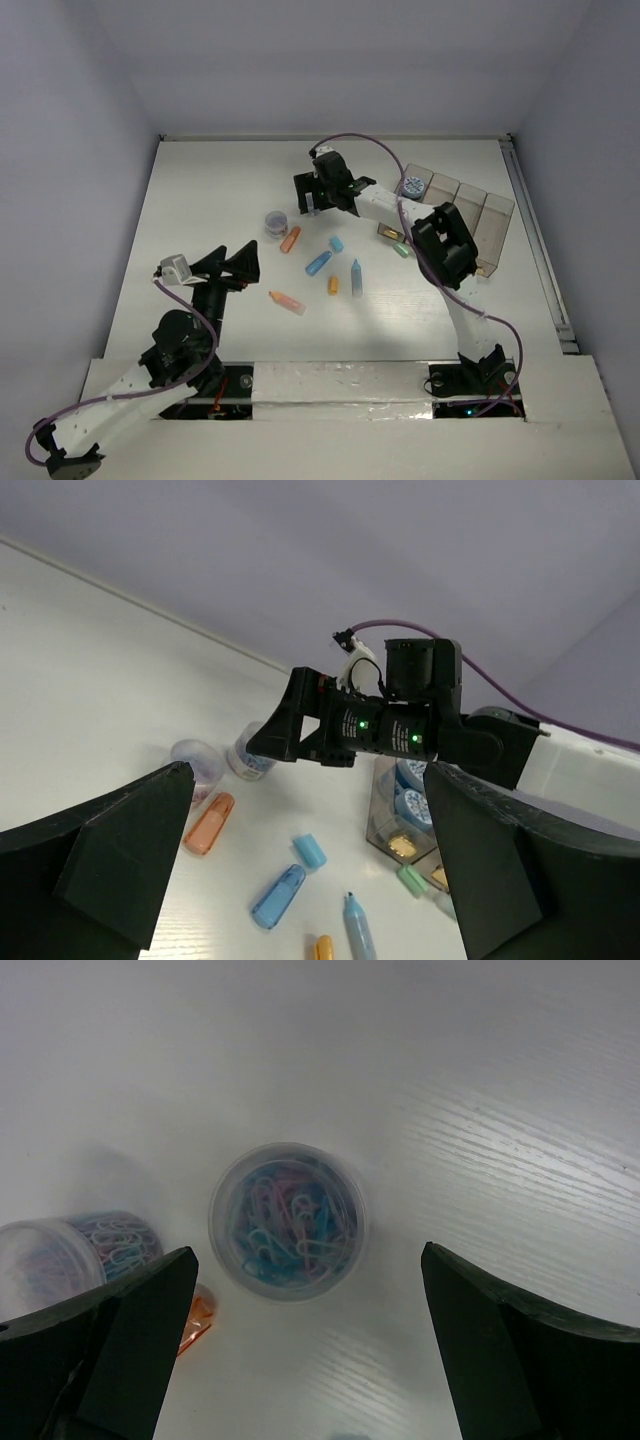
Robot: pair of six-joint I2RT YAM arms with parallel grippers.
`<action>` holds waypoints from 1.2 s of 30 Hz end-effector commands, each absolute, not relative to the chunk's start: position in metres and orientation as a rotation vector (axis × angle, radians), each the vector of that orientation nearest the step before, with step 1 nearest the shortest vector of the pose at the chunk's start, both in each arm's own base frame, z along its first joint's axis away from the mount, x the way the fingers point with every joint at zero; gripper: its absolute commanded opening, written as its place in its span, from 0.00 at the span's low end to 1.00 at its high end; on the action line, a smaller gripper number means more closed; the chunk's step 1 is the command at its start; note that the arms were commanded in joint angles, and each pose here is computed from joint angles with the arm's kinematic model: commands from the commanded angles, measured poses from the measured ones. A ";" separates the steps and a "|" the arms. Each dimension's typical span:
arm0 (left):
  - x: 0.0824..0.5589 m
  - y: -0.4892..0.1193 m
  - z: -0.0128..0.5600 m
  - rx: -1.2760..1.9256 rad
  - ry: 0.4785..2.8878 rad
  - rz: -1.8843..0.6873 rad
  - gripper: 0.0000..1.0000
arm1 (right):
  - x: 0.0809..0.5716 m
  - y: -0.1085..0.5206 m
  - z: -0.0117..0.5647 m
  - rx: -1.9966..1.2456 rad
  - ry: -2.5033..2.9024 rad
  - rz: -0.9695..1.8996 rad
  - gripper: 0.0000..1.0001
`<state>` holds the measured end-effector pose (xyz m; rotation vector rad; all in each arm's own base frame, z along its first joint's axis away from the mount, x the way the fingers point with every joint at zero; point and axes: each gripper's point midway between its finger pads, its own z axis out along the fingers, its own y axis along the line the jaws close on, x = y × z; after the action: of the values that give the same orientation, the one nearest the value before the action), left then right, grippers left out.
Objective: Sort the stationery into containers
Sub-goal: Pick up the stationery from the center of the board.
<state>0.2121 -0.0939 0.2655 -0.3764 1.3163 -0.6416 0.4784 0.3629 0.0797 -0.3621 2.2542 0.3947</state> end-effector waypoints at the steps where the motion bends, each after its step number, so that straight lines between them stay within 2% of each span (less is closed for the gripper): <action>1: 0.214 -0.097 0.275 -0.377 1.298 -0.651 0.99 | 0.487 0.373 0.094 -0.379 2.217 0.387 1.00; 4: 0.215 -0.099 0.274 -0.368 1.307 -0.643 0.99 | 0.492 0.378 0.093 -0.381 2.221 0.387 0.99; 8: 0.216 -0.100 0.273 -0.364 1.309 -0.643 0.99 | 0.497 0.381 0.091 -0.378 2.214 0.389 0.92; 11: 0.216 -0.100 0.273 -0.364 1.310 -0.640 0.99 | 0.497 0.390 0.088 -0.400 2.217 0.399 0.85; 12: 0.216 -0.099 0.272 -0.365 1.311 -0.635 0.99 | 0.498 0.390 0.085 -0.400 2.223 0.388 0.77; 18: 0.215 -0.097 0.273 -0.372 1.308 -0.634 0.99 | 0.500 0.386 0.084 -0.394 2.232 0.357 0.66; 20: 0.215 -0.097 0.273 -0.372 1.307 -0.634 0.99 | 0.500 0.385 0.089 -0.395 2.228 0.347 0.66; 23: 0.215 -0.097 0.273 -0.373 1.307 -0.635 0.99 | 0.501 0.383 0.093 -0.393 2.223 0.339 0.52; 26: 0.215 -0.097 0.273 -0.371 1.307 -0.633 0.99 | 0.502 0.383 0.105 -0.371 2.194 0.351 0.41; 27: 0.215 -0.096 0.273 -0.373 1.307 -0.633 0.99 | 0.505 0.385 0.125 -0.352 2.147 0.374 0.38; 29: 0.215 -0.096 0.272 -0.373 1.309 -0.630 0.99 | 0.504 0.385 0.137 -0.334 2.119 0.394 0.37; 34: 0.215 -0.096 0.272 -0.375 1.308 -0.630 0.99 | 0.505 0.375 0.219 -0.267 1.952 0.426 0.37; 36: 0.215 -0.096 0.273 -0.376 1.307 -0.631 0.99 | 0.504 0.358 0.234 -0.233 1.915 0.398 0.37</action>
<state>0.2171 -0.1004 0.2549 -0.3493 1.3606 -0.6034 0.4895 0.3637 0.1056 -0.3467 2.2134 0.3290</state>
